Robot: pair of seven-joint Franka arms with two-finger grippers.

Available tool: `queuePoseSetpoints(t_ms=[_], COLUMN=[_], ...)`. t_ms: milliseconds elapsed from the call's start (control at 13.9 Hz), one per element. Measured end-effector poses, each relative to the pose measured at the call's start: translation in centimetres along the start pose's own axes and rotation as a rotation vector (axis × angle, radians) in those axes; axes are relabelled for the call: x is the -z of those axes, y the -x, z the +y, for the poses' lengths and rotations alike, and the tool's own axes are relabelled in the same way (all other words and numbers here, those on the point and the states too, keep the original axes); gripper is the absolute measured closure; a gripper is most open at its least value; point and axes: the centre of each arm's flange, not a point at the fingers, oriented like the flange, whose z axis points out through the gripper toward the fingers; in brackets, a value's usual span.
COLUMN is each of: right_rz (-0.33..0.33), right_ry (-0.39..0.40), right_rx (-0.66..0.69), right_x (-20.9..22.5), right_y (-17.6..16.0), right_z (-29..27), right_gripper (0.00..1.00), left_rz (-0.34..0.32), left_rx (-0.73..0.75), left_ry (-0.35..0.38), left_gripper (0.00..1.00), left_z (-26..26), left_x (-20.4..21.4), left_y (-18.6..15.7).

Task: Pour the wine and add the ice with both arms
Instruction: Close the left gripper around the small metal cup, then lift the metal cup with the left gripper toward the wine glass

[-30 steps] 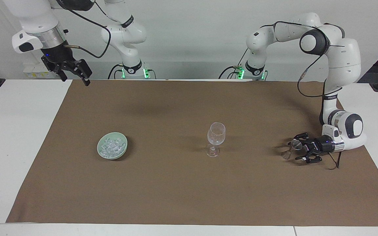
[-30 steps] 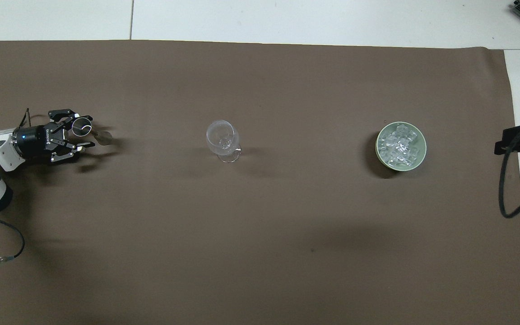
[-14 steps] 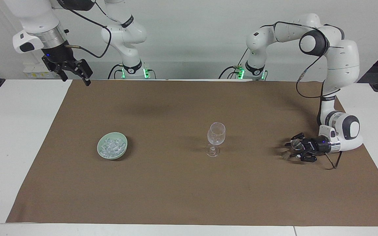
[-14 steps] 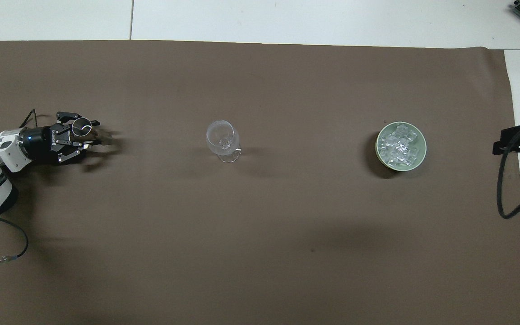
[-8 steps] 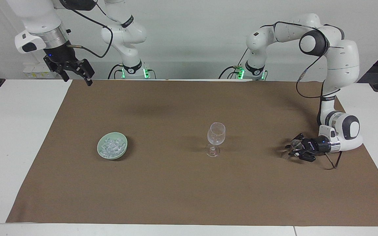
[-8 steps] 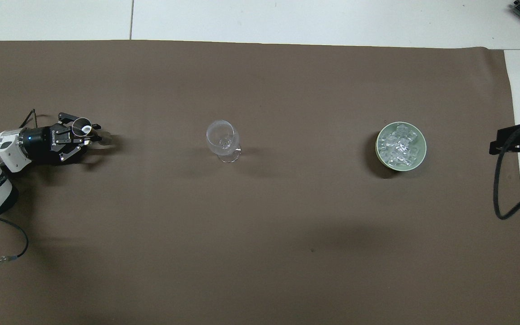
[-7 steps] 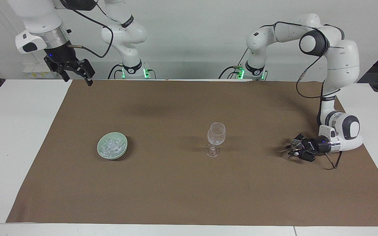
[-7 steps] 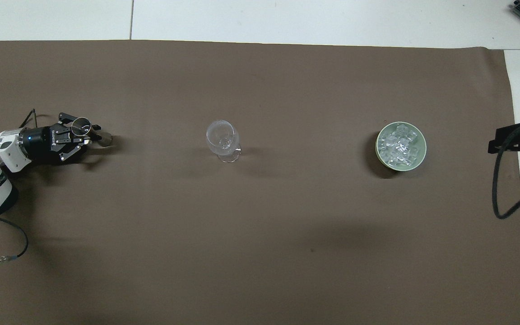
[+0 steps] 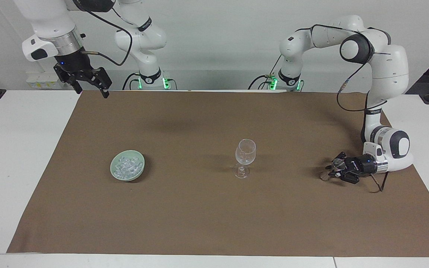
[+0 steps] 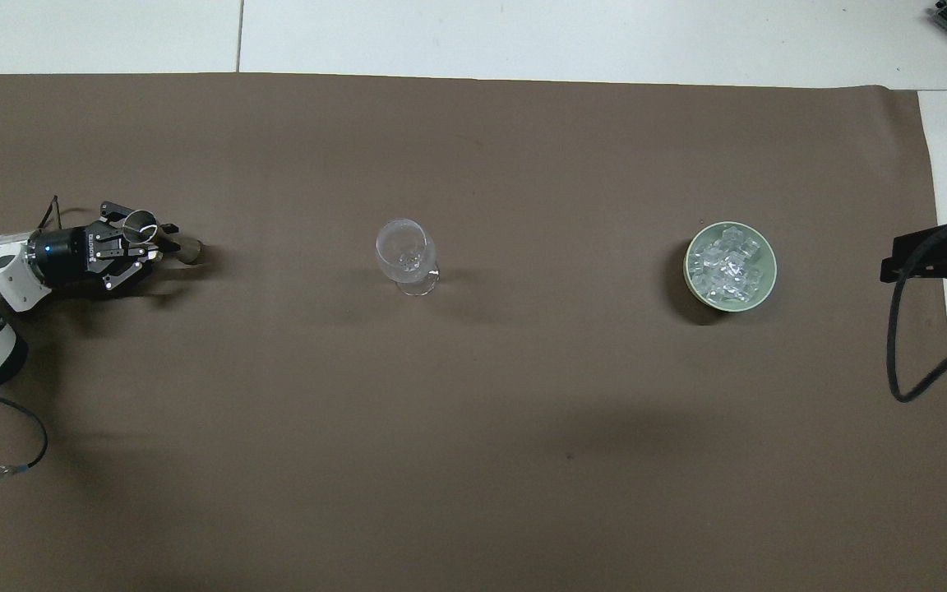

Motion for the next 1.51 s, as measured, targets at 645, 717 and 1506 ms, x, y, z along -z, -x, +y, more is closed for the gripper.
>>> queuePoseSetpoints(t_ms=[645, 717, 1506], right_rz=[-0.025, -0.026, -0.033], right_ry=[0.005, 0.006, 0.007], right_rx=[-0.001, -0.001, 0.001], right_x=[-0.2, -0.2, -0.3], right_y=[0.3, 0.3, 0.4], right_z=[0.1, 0.1, 0.0], right_gripper=[0.00, 0.00, 0.00], left_rz=[-0.061, -0.063, -0.178], left_rx=[-0.093, -0.079, -0.056], left_ry=[0.012, 0.015, 0.063], left_gripper=[0.75, 0.75, 0.76], left_z=[-0.7, -0.6, 2.9], left_x=[-0.2, -0.5, -10.7], left_y=[-9.4, -9.9, -16.3])
